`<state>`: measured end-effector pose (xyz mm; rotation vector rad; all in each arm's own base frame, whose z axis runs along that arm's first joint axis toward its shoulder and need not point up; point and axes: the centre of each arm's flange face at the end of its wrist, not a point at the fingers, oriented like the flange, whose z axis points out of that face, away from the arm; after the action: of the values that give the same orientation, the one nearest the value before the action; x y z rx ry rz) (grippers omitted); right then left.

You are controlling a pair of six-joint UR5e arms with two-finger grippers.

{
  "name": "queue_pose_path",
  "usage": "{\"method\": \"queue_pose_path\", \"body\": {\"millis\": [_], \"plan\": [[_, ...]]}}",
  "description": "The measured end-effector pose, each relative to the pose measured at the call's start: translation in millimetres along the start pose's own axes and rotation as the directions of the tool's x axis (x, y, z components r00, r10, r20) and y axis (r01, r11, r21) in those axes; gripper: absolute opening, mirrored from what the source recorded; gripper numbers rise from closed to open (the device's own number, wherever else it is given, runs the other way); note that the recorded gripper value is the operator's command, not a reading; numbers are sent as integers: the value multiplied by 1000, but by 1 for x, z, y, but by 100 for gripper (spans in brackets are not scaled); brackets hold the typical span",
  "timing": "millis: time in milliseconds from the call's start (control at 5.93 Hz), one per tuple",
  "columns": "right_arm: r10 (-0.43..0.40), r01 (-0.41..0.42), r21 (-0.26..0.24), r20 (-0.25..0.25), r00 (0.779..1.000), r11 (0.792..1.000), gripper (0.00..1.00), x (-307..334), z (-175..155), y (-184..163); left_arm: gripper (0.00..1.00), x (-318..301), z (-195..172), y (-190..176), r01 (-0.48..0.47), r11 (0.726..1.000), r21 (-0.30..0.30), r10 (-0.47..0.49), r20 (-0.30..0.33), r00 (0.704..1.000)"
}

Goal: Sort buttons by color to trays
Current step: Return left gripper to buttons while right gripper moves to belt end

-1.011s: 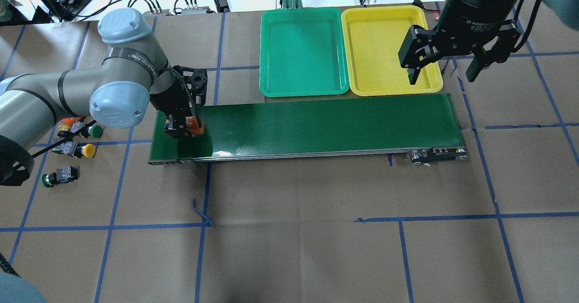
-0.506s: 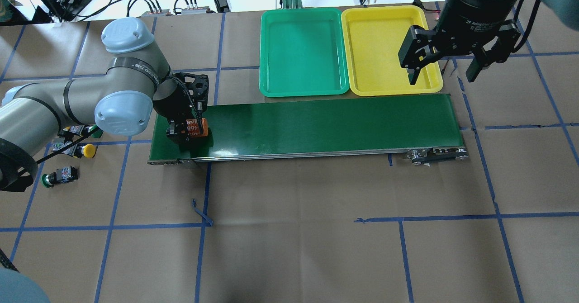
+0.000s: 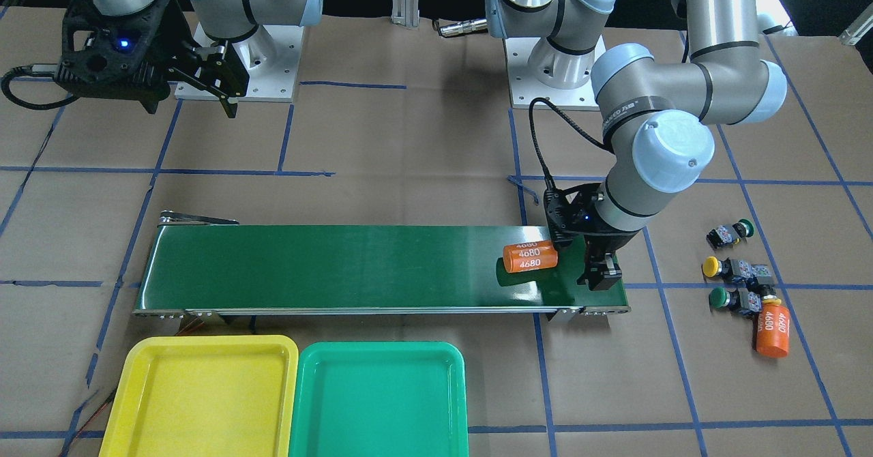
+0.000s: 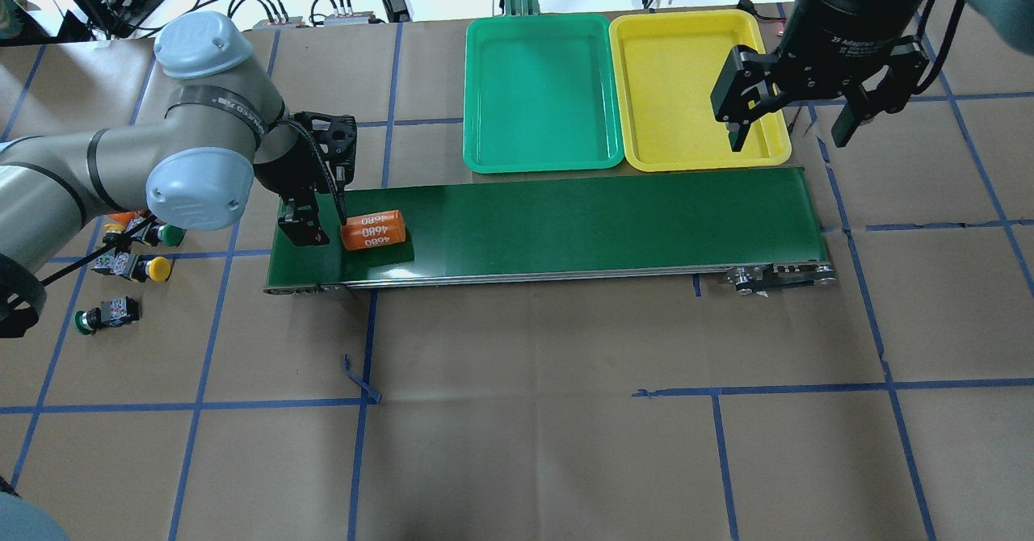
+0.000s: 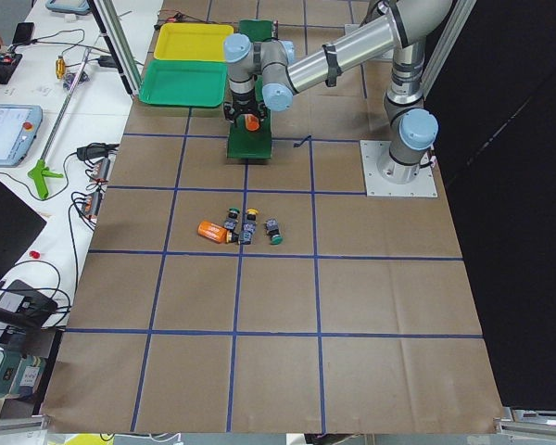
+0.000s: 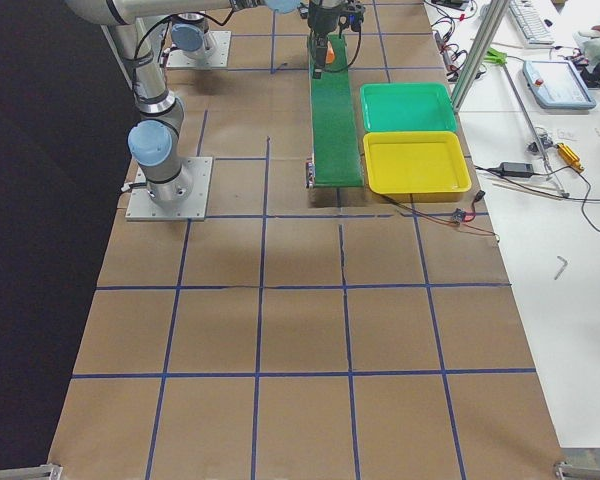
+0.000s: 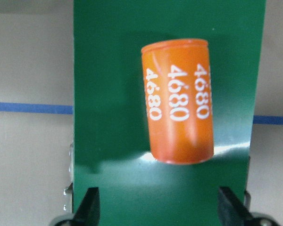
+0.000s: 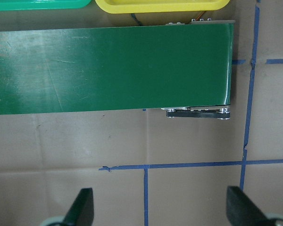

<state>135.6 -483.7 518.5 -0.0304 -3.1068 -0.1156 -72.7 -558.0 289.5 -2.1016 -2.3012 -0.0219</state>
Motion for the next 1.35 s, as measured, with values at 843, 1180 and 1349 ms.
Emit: {"method": "queue_pose_path", "body": {"millis": [843,1180,1349], "plan": [[-26,26,-1,-1,1000,1000,100,-1,0,1,97,22,-47,201,211,977,1,-211,6,977],[-222,222,2,4,975,975,100,-9,-2,3,97,29,-23,268,240,971,8,-240,-7,971],[-401,401,-2,4,916,916,100,-18,1,6,97,31,0,295,257,966,6,-257,4,966]]}}
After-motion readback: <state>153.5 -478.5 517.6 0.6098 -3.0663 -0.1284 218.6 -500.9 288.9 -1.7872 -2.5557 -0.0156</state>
